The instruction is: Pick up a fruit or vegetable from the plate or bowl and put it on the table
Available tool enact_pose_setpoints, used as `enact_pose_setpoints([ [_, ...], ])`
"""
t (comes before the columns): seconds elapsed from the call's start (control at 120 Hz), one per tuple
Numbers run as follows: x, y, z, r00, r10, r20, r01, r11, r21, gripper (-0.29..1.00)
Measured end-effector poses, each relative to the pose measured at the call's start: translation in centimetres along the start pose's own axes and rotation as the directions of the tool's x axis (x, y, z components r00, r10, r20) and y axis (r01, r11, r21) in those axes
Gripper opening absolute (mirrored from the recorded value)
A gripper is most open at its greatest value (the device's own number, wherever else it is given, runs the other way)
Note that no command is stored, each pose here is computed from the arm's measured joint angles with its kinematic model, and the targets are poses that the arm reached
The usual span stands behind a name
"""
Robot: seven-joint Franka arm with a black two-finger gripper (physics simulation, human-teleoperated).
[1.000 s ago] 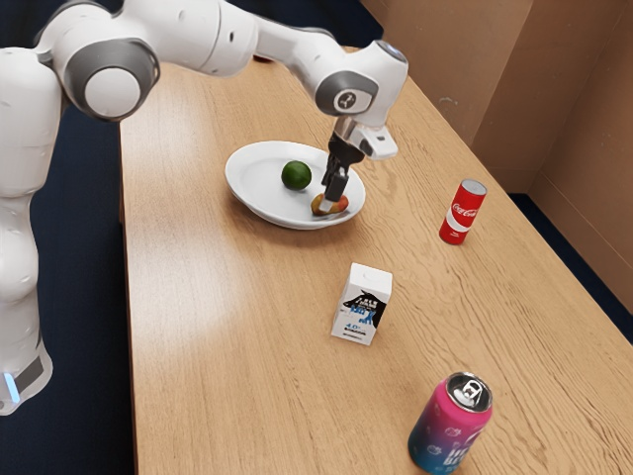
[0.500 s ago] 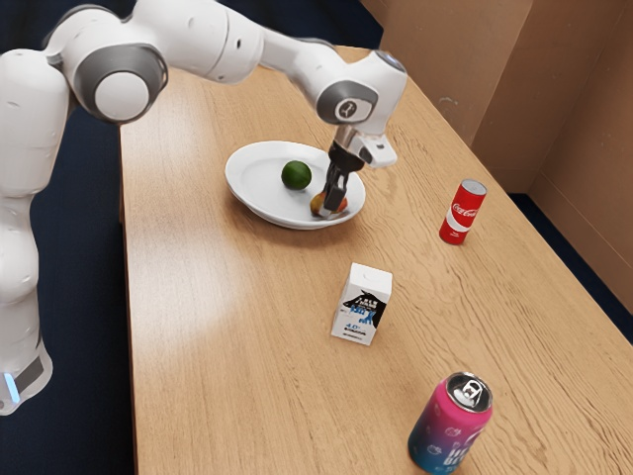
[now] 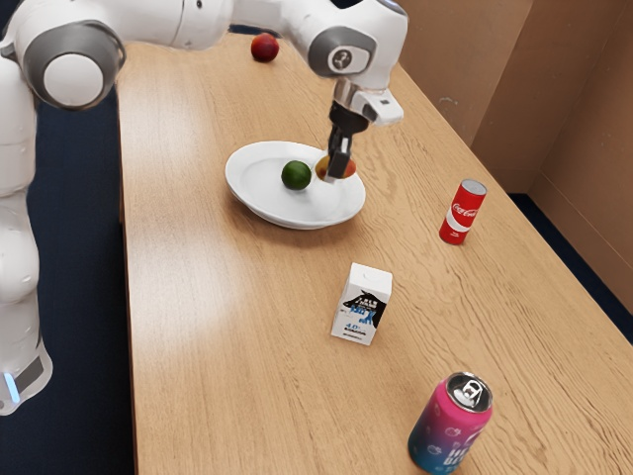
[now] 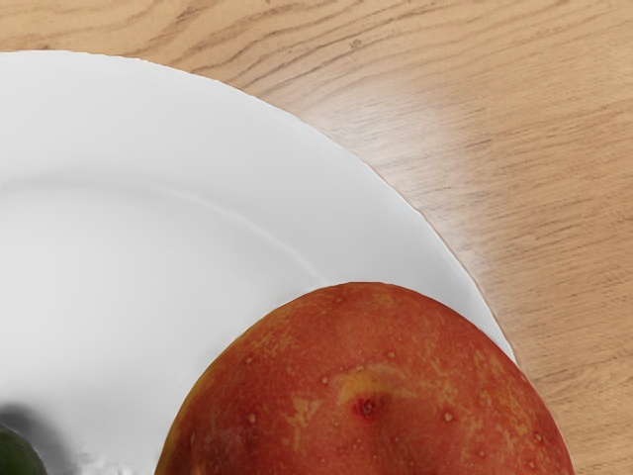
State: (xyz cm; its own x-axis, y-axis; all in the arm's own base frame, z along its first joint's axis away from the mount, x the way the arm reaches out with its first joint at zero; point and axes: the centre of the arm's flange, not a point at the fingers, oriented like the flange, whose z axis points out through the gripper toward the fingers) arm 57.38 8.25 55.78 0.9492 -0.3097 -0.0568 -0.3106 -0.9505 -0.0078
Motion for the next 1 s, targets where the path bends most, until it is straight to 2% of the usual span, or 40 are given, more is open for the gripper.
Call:
enact_pose_setpoints([
  [0.2,2.9,9.6,-1.2,0.993,0.117,0.005,-0.117,0.993,-0.018,0.18],
  [0.3,3.8,12.2,-2.2,0.990,0.139,-0.007,-0.139,0.990,-0.012,0.18],
  [0.383,4.0,11.3,-2.5,0.994,0.107,-0.016,-0.107,0.994,-0.009,0.18],
  [0.533,4.3,5.1,-0.6,1.000,-0.017,-0.012,0.017,1.000,-0.024,0.18],
  [0.775,5.6,4.5,-0.4,0.998,-0.050,-0.030,0.049,0.998,-0.025,0.17],
  [0.85,5.7,4.4,-0.5,0.998,-0.059,-0.039,0.058,0.998,-0.024,0.25],
  [0.933,5.9,4.5,-0.6,0.997,-0.062,-0.048,0.061,0.998,-0.020,0.44],
  [1.0,6.3,5.2,-0.7,0.997,-0.051,-0.054,0.051,0.999,-0.002,0.54],
])
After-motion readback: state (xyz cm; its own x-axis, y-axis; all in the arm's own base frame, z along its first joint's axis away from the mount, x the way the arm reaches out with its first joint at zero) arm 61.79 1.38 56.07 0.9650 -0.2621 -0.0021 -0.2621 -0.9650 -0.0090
